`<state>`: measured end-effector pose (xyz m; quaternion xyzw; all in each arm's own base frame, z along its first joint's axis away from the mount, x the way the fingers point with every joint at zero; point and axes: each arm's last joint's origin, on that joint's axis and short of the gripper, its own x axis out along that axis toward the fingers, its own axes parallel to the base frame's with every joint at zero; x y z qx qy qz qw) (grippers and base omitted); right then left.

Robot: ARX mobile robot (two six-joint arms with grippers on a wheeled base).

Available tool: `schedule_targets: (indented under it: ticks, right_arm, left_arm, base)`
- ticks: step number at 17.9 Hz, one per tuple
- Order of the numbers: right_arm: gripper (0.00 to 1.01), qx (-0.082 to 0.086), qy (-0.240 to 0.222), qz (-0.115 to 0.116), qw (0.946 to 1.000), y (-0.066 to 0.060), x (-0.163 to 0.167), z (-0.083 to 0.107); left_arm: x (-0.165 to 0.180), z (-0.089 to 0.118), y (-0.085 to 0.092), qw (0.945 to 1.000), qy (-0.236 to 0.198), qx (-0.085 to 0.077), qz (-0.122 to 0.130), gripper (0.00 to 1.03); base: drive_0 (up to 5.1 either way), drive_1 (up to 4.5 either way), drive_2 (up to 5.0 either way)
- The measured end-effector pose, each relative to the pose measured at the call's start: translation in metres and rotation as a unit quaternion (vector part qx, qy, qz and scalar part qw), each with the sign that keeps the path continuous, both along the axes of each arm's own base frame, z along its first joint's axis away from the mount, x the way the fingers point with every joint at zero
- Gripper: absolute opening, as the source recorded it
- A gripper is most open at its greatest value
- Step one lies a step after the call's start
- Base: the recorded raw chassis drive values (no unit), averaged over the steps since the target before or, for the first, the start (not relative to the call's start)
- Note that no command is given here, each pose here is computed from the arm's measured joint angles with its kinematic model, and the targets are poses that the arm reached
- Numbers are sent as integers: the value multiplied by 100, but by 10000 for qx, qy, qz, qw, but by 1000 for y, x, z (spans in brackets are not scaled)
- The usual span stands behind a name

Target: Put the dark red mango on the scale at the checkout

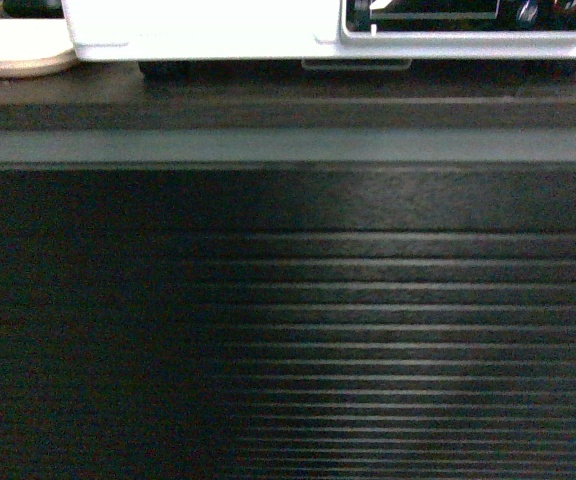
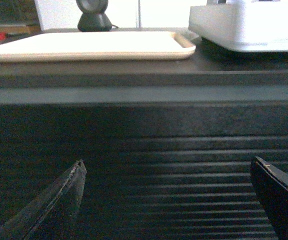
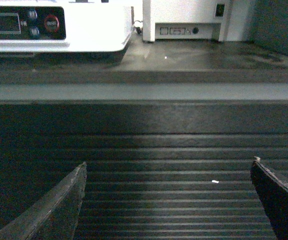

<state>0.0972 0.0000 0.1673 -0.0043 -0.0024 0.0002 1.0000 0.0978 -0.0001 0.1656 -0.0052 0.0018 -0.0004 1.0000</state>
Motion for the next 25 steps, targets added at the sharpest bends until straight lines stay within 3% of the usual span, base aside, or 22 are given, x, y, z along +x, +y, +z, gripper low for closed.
schedule_targets:
  ticks: [25]
  right_arm:
    - [98,6,8,0,10000,0,0,0]
  left_arm:
    - [0,0,0,10000,4,2,0,98]
  base:
    - [0,0,0]
